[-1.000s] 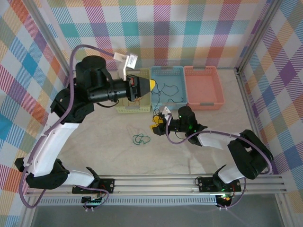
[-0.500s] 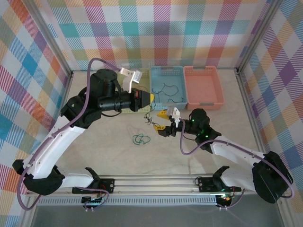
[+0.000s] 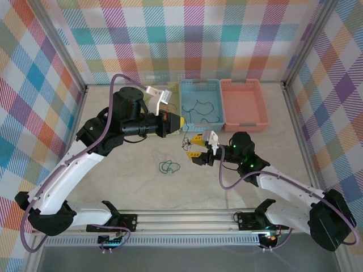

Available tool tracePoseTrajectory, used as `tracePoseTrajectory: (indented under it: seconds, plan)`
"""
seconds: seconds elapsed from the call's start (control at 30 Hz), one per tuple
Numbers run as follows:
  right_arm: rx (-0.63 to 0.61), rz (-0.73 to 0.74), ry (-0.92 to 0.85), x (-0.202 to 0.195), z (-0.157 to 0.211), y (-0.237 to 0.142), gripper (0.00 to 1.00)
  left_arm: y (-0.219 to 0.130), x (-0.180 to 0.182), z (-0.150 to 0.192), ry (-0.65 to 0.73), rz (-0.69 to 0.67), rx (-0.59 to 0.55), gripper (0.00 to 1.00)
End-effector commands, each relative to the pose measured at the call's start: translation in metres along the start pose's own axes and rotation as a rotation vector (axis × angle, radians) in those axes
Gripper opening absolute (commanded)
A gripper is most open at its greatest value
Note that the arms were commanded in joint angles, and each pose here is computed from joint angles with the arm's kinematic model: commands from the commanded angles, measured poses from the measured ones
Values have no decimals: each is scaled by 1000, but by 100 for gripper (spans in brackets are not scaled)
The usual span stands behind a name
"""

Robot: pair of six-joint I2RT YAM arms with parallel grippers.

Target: Untangle the cables

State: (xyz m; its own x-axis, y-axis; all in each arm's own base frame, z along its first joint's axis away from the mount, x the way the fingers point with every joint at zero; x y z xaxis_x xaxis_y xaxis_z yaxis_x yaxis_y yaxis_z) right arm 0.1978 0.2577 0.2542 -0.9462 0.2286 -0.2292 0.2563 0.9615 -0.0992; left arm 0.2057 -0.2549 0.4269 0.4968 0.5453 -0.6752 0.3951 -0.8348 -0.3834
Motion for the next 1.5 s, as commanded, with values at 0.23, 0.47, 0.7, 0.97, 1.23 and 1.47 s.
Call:
tracePoseTrajectory:
  seconds: [0.23, 0.47, 0.7, 0.97, 1.23, 1.47]
  plan:
    - [68, -36, -20, 6, 23, 7, 51, -11, -10, -4, 34, 40, -22, 0]
    - [90, -56, -29, 9, 30, 9, 38, -12, -10, -2, 34, 43, -14, 0]
    - [95, -67, -30, 10, 33, 10, 19, -15, -10, -1, 40, 40, -15, 0]
    - [80, -20, -39, 8, 31, 5, 0, -25, -4, -1, 61, -16, -46, 0]
    - [60, 77, 4, -2, 34, -3, 0, -58, 40, -1, 88, -312, -153, 0]
    - [63, 191, 98, -22, 42, -13, 0, -106, 83, 5, 86, -549, -271, 0]
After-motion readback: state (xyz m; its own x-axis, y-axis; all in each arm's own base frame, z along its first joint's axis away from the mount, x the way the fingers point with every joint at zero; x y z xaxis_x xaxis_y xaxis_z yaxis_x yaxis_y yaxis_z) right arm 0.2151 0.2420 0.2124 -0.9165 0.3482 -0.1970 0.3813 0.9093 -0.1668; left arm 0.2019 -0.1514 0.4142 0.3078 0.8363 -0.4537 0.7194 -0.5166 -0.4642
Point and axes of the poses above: each hand's point on the last joint's axis, 136 mm out from that joint toward the fingers, its own y axis out along the fingers, its own x axis along the line the jaws close on, z = x × y, the point moved 4 cm from there along -y, back along the fingers, and after that the axes turned 10 degrees about -y, right-handed, at the moved point
